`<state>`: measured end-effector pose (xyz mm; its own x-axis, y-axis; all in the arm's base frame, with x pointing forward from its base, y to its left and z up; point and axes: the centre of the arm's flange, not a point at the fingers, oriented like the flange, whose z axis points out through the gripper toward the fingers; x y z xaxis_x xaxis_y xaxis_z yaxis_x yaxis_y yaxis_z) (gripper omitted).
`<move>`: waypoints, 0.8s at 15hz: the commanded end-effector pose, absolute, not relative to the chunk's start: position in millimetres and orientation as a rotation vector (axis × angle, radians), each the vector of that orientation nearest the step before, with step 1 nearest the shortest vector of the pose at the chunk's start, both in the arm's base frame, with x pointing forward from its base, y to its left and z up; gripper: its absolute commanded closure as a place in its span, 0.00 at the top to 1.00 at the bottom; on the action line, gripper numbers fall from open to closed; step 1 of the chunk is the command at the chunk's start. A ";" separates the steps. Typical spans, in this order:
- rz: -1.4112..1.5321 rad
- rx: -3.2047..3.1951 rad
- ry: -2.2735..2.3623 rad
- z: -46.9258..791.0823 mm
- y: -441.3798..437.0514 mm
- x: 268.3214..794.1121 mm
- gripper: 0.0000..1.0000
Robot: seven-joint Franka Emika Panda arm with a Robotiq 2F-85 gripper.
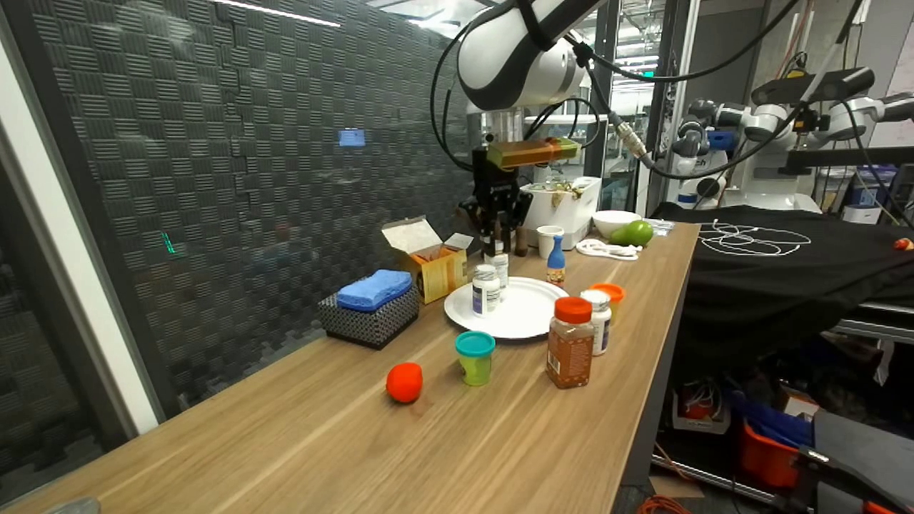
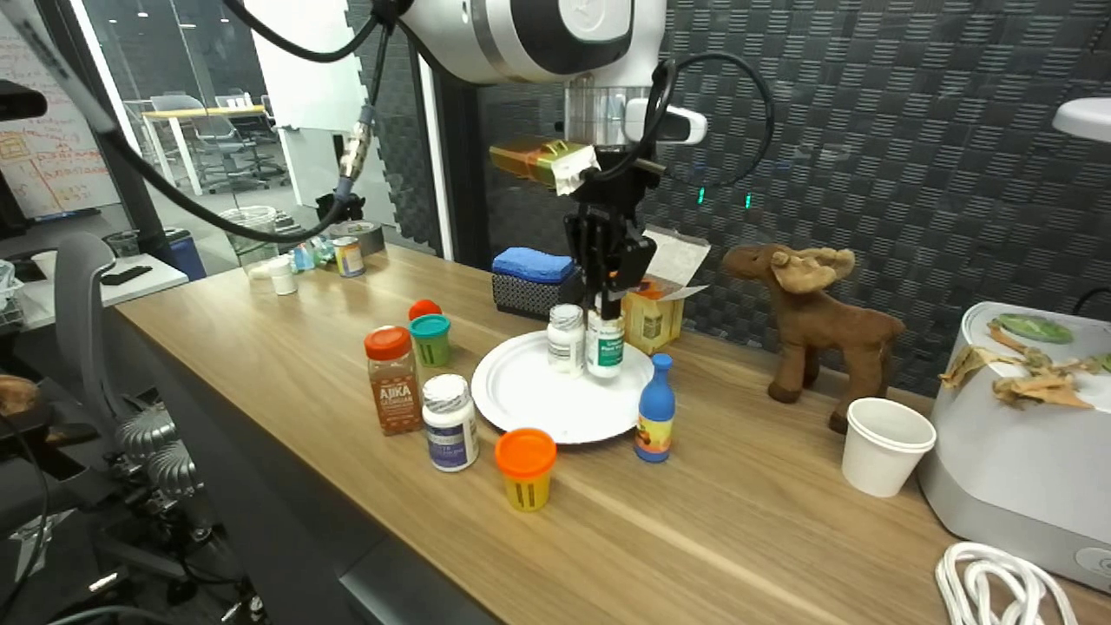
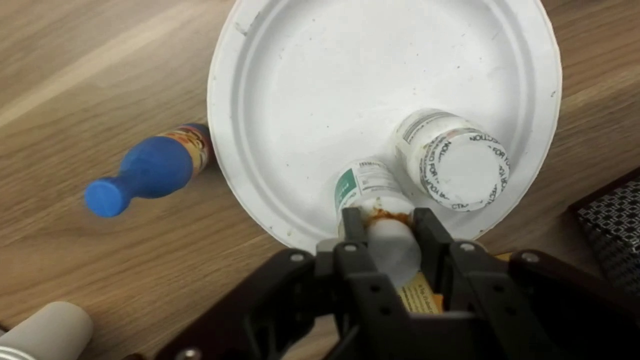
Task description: Pick up all the objects surrounding the white plate and arrange them on the plate
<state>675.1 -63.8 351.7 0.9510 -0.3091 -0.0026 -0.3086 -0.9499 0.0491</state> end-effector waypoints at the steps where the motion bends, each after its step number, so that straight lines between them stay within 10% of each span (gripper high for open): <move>1: 0.014 3.092 -0.435 354.5 -56.6 679.1 0.08; 3: 0.008 3.096 -0.426 353.7 -54.5 679.0 0.10; 4: 0.010 3.089 -0.424 354.3 -54.2 677.6 0.55; 12: 0.004 3.046 -0.645 360.0 -84.4 656.5 1.00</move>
<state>672.1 -72.9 351.4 0.9424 -0.3344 -0.0048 -0.3338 -0.9413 0.0494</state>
